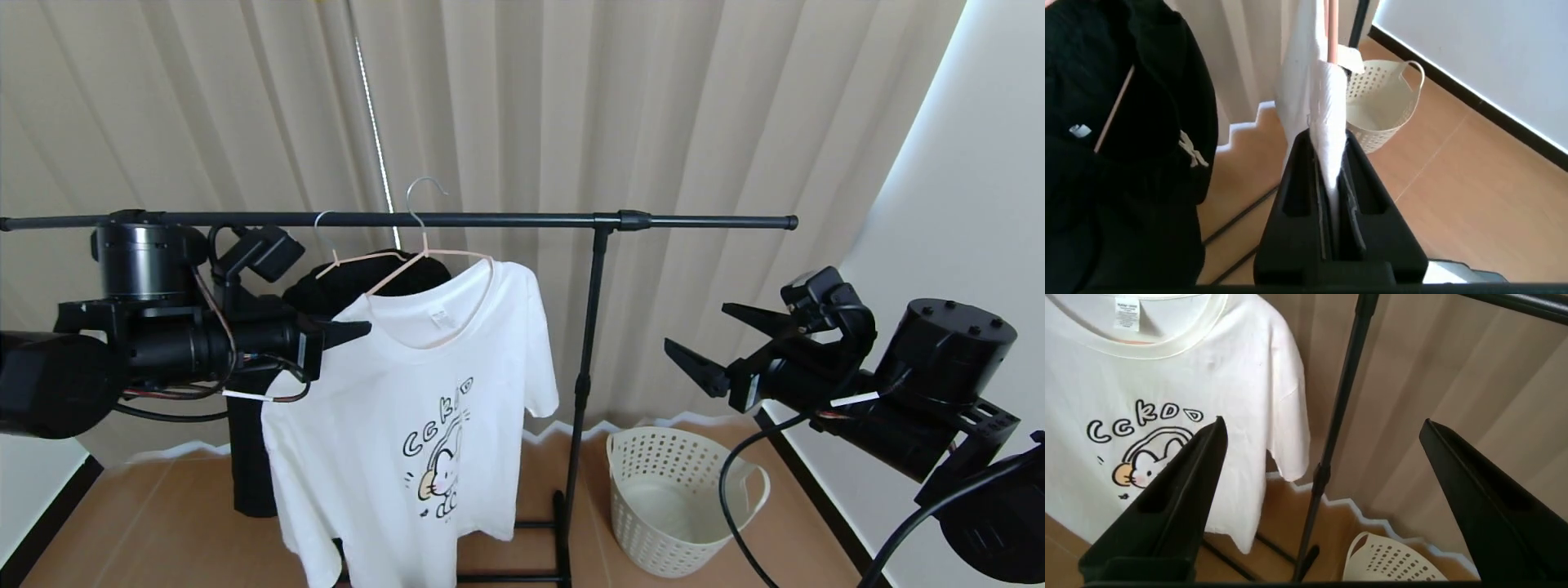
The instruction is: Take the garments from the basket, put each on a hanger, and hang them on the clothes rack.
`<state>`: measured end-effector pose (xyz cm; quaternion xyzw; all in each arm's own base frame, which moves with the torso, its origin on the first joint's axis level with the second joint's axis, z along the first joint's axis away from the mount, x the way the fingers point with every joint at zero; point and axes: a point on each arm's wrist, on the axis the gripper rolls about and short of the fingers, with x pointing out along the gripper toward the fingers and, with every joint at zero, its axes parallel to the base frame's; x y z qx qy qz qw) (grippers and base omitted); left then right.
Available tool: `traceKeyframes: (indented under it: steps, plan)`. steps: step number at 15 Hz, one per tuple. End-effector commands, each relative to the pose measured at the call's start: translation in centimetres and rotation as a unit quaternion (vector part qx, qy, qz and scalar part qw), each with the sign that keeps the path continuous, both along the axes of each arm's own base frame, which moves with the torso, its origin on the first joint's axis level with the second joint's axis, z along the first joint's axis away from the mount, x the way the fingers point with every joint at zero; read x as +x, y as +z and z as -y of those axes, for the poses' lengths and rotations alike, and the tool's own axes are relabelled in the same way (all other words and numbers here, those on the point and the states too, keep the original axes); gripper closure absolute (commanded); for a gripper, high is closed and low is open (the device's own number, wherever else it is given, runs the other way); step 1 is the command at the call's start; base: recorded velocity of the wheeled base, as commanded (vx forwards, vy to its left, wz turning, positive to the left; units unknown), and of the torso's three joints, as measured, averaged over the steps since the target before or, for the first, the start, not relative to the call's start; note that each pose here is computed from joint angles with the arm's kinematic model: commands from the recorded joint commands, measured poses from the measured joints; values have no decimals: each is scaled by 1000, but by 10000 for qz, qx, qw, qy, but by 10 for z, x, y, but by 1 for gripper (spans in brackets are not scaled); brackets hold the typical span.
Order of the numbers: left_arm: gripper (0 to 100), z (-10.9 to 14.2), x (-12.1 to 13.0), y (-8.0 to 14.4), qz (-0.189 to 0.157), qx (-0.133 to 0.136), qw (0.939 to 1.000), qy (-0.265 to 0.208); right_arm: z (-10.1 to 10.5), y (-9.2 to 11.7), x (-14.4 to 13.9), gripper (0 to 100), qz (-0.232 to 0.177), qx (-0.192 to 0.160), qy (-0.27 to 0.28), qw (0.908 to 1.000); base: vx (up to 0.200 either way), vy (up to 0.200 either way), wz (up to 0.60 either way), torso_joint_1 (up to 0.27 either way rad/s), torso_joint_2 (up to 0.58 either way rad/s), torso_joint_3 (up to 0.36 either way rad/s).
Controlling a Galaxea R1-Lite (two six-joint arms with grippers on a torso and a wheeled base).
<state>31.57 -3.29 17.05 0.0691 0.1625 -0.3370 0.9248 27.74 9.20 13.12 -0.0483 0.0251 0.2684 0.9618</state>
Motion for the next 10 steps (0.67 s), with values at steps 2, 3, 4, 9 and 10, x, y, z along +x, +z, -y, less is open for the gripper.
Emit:
traceKeyframes:
  steps: [2, 3, 4, 9, 10]
  plan:
    - [100, 8, 18, -23, -315, -12, 9995, 65, 0, -1, 0, 0, -8, -4, 4, 10000, 0, 0, 0, 0, 0, 0]
    - [100, 12, 28, -22, -359, -155, 9989, 259, 0, -1, 1, 0, -23, -8, 4, 10000, 0, 0, 0, 0, 0, 0]
    - [100, 17, 39, -20, -386, -297, 9982, 346, 0, -1, 1, 0, -23, -8, 4, 10000, 0, 0, 0, 0, 0, 0]
    - [100, 29, 71, -24, -374, -435, 9967, 575, 0, -2, 0, 0, -30, -11, 4, 10000, 0, 0, 0, 0, 0, 0]
    - [100, 30, 74, -23, -361, -446, 9965, 603, 0, -1, 1, 0, -23, -8, 4, 10000, 0, 0, 0, 0, 0, 0]
